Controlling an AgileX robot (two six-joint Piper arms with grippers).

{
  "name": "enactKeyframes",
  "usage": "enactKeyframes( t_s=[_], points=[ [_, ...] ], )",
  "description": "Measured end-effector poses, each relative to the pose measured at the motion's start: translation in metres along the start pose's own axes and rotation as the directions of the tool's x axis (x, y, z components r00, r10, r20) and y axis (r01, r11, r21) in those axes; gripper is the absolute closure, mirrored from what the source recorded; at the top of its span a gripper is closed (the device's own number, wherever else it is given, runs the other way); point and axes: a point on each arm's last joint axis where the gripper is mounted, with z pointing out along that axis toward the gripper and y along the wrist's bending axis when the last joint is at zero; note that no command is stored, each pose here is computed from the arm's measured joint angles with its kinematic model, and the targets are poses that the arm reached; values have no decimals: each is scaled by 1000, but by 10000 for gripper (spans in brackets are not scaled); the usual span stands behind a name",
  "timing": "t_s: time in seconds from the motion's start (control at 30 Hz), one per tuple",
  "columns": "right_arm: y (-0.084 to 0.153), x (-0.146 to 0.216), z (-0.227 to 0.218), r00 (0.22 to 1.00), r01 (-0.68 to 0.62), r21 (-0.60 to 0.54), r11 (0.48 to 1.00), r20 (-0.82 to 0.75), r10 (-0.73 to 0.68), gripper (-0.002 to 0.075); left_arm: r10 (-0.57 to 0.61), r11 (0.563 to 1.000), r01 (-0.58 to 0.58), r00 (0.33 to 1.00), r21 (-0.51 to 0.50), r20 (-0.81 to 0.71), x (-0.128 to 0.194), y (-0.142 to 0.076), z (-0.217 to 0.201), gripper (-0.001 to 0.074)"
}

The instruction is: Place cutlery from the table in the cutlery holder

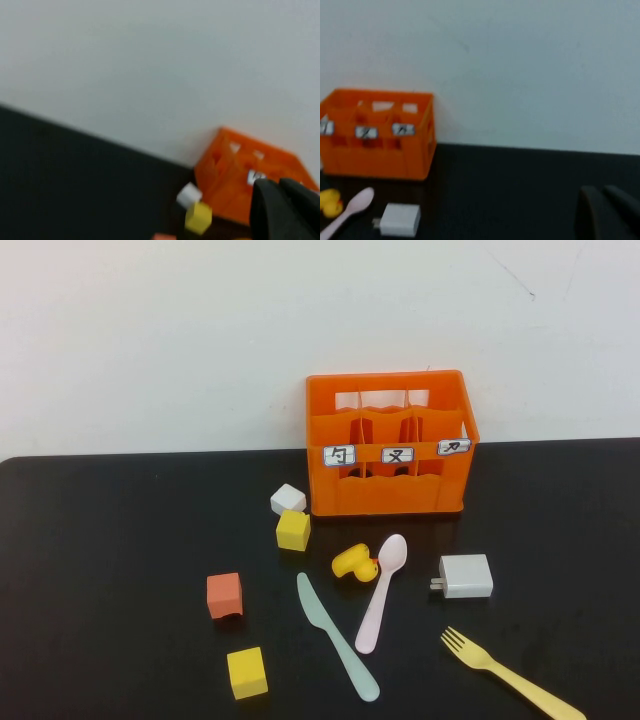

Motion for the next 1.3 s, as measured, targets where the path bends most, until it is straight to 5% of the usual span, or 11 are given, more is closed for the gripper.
enactKeyframes(
  t_s=[0.2, 0.47, 0.9, 1.3],
  points=[
    [13, -14, 30, 955, 148, -216, 965, -221, -196, 728, -56, 994, 30, 963, -102, -263, 14, 4, 21, 736],
    [31, -7, 85, 822, 144, -544, 827, -399, -405, 728, -87, 985, -17, 807, -170, -584, 26, 2, 53, 736],
    [71, 36, 171, 615, 108, -760, 641, -456, -644, 728, -176, 977, 30, 682, -213, -710, 46, 7, 81, 736],
    [127, 71, 220, 302, 226, -905, 359, -285, -910, 728, -151, 982, 23, 683, -186, -714, 45, 5, 82, 736]
  ],
)
